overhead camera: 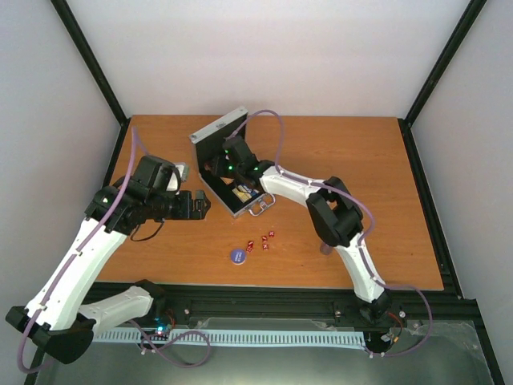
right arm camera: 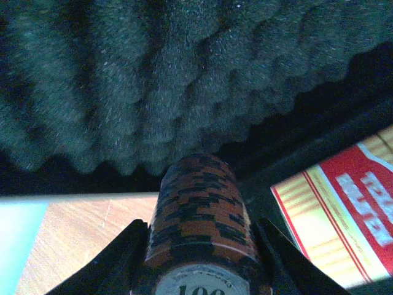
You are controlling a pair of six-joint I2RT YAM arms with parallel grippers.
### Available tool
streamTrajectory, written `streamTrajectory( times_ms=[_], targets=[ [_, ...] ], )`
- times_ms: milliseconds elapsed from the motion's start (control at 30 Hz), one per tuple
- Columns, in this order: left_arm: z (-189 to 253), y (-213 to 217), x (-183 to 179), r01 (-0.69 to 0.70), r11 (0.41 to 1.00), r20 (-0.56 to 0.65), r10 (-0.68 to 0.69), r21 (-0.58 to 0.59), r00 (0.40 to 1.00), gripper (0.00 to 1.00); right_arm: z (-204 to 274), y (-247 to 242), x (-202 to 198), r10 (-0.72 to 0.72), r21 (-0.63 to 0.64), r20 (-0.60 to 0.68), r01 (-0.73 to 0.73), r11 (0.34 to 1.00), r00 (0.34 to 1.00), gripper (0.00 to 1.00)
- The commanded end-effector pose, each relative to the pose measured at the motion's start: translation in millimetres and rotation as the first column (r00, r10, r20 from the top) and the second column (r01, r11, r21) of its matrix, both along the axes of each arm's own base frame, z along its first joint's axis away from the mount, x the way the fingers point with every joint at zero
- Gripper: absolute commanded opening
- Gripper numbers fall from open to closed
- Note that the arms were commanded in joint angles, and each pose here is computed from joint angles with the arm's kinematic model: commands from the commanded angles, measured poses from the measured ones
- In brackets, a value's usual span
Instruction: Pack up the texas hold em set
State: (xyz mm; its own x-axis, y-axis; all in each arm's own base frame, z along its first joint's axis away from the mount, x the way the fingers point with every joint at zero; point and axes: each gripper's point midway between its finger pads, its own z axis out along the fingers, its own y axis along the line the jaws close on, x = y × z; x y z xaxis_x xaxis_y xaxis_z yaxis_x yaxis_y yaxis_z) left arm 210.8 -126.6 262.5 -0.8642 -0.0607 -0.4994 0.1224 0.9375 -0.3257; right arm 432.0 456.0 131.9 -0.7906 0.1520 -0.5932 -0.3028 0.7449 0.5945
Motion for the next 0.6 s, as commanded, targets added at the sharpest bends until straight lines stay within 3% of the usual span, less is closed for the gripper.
streamTrajectory(
  times_ms=[0, 333, 467, 567],
  targets=[
    [10.9, 2.6, 3.3, -0.025, 1.000, 0.030, 0.025, -0.014, 0.999, 1.00, 21.1, 25.1, 25.8, -0.016, 0.101, 0.072, 0.008, 0.995, 0.997, 0.03],
    [10.4, 1.1, 6.1, -0.021, 1.000, 0.029, 0.021, -0.010, 0.999, 1.00, -27.8, 29.2, 28.6, -0.014, 0.053, -0.004, 0.014, 0.999, 1.000, 0.05],
    [9.0, -0.5, 8.3, -0.017, 1.000, 0.027, 0.017, -0.009, 0.999, 1.00, -44.5, 28.9, 25.7, -0.008, 0.028, -0.038, 0.009, 1.000, 0.999, 0.17],
    [8.5, -2.4, 10.5, -0.012, 1.000, 0.024, 0.012, -0.008, 1.000, 1.00, -45.6, 28.5, 22.6, -0.002, 0.016, -0.045, 0.003, 1.000, 0.999, 0.34]
  ],
)
